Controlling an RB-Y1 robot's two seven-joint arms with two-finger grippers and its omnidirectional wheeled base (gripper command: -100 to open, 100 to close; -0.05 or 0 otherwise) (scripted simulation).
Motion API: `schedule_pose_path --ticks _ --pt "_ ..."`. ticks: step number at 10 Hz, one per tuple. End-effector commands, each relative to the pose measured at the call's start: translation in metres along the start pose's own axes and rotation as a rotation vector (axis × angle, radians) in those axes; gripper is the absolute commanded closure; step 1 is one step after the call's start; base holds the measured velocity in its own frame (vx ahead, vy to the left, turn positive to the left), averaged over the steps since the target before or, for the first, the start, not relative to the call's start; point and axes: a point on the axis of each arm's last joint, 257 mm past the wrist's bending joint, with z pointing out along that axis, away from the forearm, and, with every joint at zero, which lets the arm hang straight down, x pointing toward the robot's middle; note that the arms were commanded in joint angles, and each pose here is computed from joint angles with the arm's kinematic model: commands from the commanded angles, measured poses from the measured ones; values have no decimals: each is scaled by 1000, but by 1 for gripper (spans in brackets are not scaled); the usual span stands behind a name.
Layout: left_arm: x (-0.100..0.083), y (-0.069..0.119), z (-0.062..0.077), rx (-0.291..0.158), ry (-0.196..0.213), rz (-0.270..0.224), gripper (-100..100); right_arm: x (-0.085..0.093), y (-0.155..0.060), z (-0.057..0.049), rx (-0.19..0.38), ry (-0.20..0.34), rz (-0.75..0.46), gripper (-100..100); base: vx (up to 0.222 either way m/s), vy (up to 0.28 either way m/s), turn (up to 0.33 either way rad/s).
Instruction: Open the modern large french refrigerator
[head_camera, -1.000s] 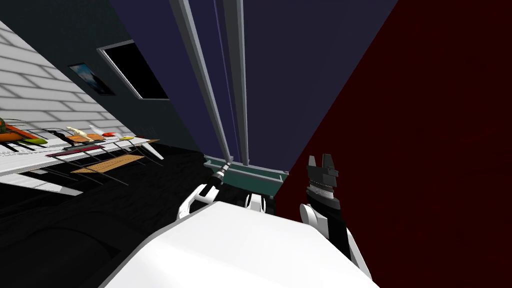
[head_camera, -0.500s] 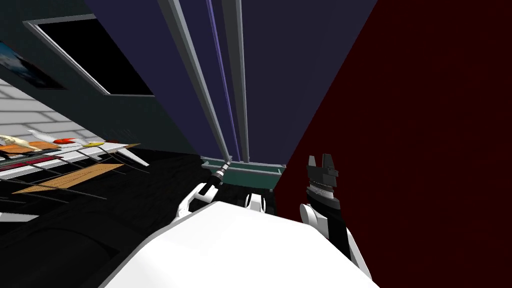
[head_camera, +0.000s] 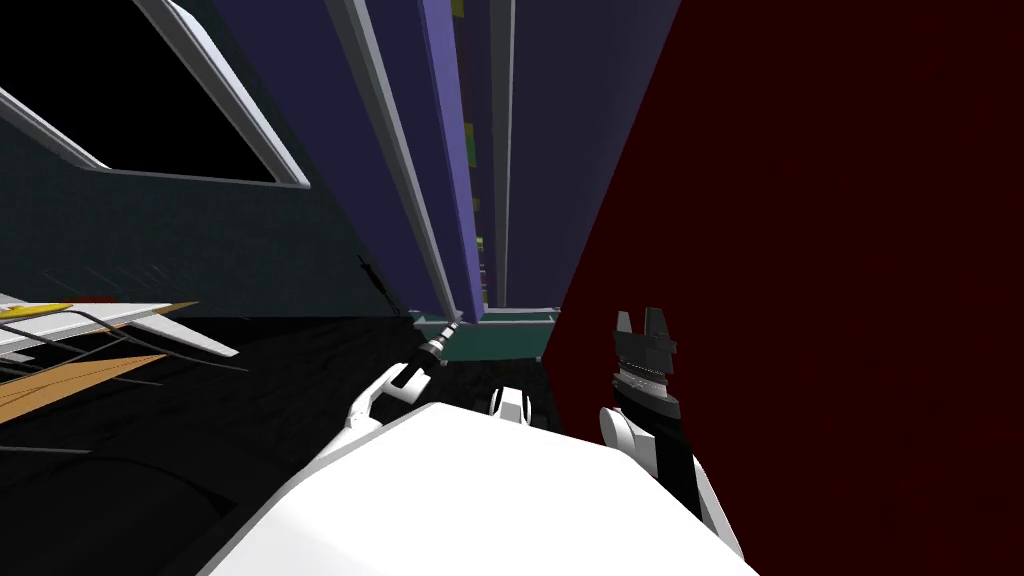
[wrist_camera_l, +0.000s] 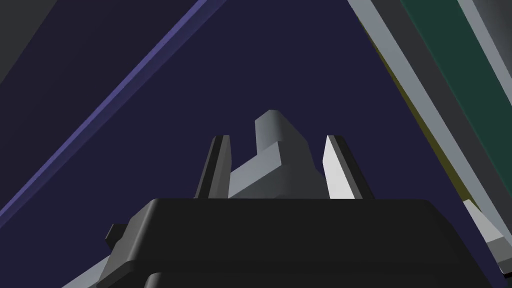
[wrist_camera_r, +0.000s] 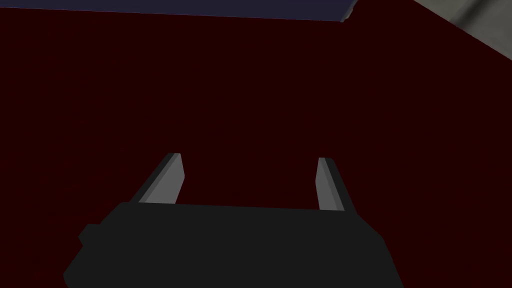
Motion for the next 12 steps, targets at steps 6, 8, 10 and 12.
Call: schedule_pose_path --ticks 6,8,10,12 --pt "23 -21 -14 76 91 17 100 0 0 0 0 0 0 0 -151 185 -157" --pt "31 -28 -19 96 111 19 100 0 0 0 0 0 0 0 -105 183 -60" --pt "46 -43 -30 133 153 20 100 0 0 0 0 0 -1 0 -142 256 -131" --pt "62 -56 -42 170 195 16 100 0 0 0 1 0 -1 0 -148 249 -106"
